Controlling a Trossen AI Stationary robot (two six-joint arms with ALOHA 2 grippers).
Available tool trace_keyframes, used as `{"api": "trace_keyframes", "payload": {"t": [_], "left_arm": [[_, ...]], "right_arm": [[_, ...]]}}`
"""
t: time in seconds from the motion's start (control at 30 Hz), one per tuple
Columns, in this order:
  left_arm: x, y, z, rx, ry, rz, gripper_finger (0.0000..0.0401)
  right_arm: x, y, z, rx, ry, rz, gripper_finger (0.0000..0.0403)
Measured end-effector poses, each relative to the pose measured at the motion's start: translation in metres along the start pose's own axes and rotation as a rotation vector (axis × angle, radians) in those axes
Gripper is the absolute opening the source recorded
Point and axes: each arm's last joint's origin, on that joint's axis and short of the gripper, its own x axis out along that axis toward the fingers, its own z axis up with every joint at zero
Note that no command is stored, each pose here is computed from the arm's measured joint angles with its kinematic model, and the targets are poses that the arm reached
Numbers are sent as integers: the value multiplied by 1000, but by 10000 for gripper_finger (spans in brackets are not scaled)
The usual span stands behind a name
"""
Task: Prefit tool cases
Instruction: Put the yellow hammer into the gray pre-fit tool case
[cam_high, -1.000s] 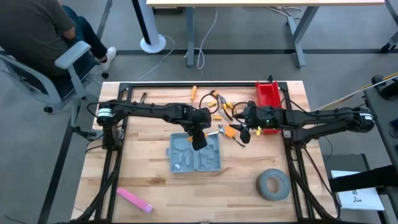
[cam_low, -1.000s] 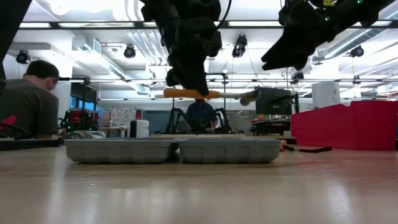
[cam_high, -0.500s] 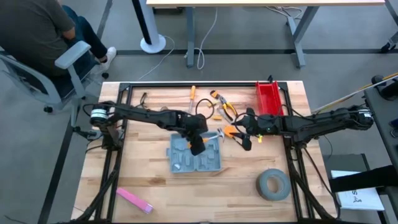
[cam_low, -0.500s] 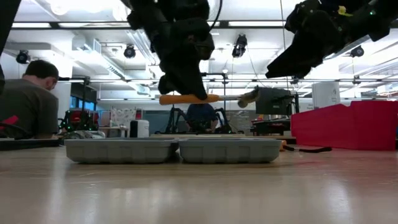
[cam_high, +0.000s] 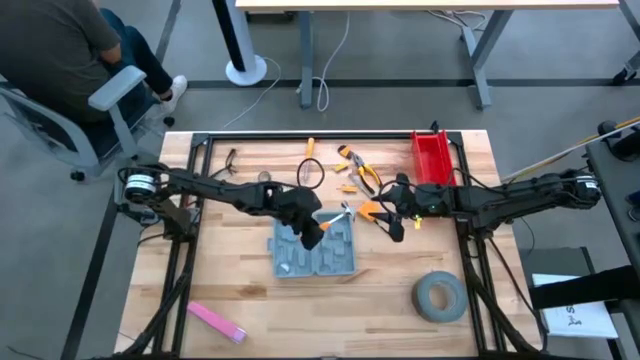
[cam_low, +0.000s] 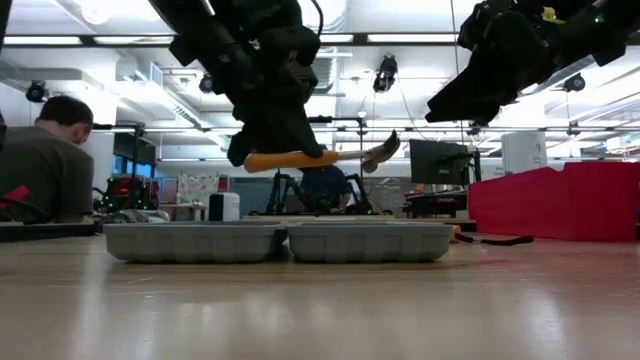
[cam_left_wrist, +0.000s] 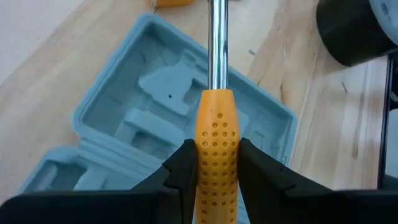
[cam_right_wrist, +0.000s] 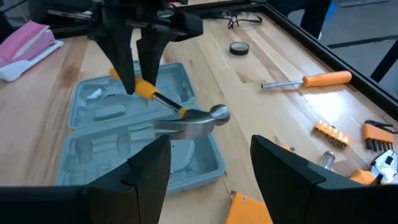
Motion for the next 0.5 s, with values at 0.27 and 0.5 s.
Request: {"api": "trace_keyframes", "payload": {"t": [0.27,0.5], "left_arm": [[3,-8,-8,-117,29,-15,90],[-1,-16,-16,-230,141,-12,90]], "right_arm": [[0,0,0,29,1,-2,199],[0,0,0,28,0,-14,199]]}}
